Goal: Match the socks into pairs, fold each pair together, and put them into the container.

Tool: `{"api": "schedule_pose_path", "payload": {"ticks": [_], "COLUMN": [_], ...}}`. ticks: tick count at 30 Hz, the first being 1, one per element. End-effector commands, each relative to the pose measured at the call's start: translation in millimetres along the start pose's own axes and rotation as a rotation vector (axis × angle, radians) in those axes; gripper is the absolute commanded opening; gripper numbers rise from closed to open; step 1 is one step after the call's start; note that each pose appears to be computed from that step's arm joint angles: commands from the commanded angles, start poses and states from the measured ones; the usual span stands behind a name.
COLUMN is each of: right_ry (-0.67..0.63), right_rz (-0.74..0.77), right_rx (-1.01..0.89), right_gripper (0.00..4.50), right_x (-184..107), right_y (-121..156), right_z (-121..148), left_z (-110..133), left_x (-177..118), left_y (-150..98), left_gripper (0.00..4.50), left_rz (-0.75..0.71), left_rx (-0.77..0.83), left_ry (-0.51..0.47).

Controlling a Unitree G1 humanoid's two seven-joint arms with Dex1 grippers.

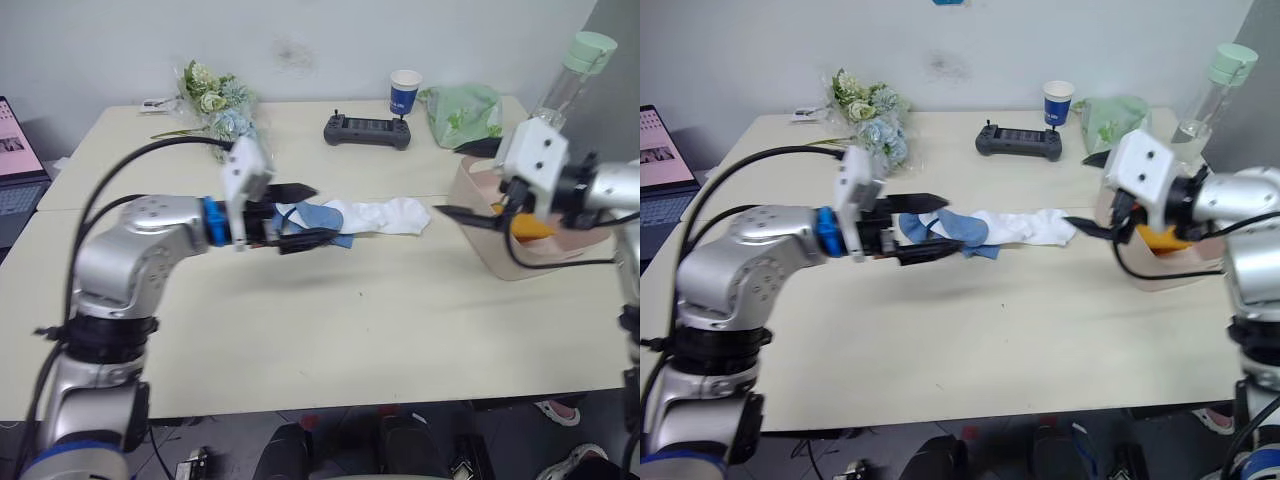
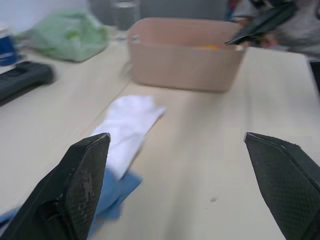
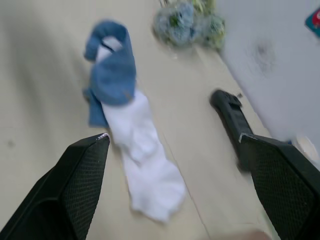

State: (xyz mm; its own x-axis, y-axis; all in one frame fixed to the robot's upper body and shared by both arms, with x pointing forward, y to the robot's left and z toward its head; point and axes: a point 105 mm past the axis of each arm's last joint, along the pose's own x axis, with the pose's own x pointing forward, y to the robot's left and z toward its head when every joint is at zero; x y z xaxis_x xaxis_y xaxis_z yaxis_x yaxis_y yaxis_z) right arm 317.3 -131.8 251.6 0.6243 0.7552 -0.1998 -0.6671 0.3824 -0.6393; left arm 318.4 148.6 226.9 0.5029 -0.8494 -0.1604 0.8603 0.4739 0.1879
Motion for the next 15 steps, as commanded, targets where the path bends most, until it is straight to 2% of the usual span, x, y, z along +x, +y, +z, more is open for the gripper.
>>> {"api": "schedule_pose_path", "payload": {"ticks": [1,5,9,12,15], "right_ry": [-0.065,-0.074,-0.083,-0.091,-0.107], "right_rz": [-0.008,0.022,0.015,0.003,-0.002], "right_rx": [0.0,0.113,0.231,0.293,0.323], "right_gripper": [4.48,4.48,4.48,4.48,4.48], "right_x": [11,23,24,19,19], "right_y": [28,67,91,107,117], "right_z": [2,-19,-36,-42,-36], "left_z": [-25,-69,-106,-120,-122], "left_x": [-32,-58,-73,-83,-86], "left_y": [12,16,-5,-9,-4], "left_gripper": [4.5,4.5,4.5,4.5,4.5], "left_rz": [0.104,0.25,0.253,0.316,0.366], "left_rx": [-0.011,-0.093,-0.219,-0.254,-0.239], "left_ry": [0.044,0.069,0.109,0.114,0.103]}}
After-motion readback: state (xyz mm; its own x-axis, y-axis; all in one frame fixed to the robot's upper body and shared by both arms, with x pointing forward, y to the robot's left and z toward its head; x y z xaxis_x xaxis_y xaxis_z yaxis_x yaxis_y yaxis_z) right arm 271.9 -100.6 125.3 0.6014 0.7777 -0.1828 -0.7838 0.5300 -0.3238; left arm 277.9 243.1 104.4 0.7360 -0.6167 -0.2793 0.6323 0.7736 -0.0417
